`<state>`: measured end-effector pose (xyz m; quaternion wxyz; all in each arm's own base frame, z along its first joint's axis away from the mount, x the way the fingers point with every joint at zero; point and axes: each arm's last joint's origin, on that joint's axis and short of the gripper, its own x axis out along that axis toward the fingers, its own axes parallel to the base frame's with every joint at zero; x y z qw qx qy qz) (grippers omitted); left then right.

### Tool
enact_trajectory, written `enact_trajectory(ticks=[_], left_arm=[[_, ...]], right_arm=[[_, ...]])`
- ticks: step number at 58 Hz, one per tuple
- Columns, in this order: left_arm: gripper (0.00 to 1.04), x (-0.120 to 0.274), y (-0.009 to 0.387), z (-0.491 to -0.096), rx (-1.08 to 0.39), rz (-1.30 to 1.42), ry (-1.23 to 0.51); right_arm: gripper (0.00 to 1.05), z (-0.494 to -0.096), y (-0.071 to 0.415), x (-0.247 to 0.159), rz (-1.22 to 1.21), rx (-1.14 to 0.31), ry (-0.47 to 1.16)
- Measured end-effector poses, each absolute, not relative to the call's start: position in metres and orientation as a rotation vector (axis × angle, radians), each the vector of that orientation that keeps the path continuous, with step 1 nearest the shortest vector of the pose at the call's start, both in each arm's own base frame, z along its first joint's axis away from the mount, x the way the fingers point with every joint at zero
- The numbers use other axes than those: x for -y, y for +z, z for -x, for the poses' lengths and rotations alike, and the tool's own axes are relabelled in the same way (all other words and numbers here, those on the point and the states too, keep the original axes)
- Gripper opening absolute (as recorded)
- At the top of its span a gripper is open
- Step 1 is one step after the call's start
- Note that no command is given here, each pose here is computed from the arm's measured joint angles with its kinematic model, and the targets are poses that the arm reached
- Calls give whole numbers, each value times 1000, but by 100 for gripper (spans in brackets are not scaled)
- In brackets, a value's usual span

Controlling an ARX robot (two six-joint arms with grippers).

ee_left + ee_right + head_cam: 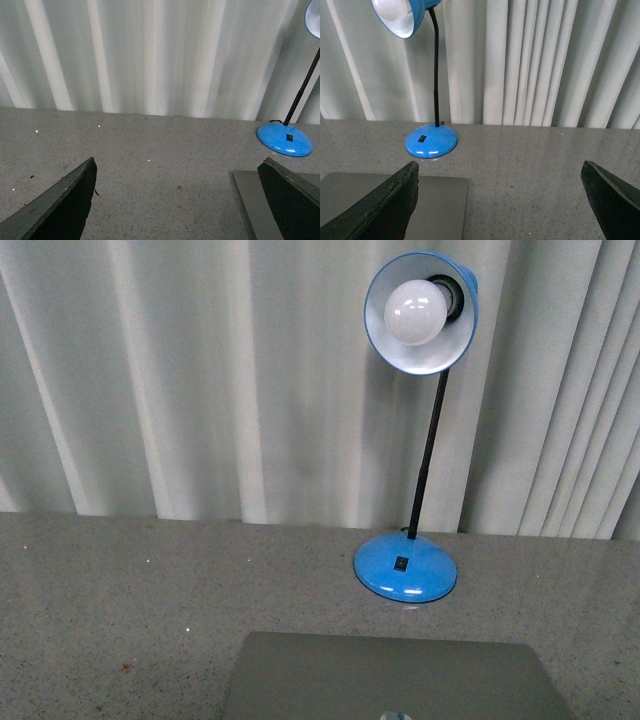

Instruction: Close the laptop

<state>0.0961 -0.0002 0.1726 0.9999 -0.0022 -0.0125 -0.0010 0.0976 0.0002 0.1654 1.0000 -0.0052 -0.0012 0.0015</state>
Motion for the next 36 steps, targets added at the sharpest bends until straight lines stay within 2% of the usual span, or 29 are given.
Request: enact_trajectory(ticks=[36], left_arm=[[98,0,173,-96,25,4,-2]], right_arm=[[97,-98,165,0,11,2,3]])
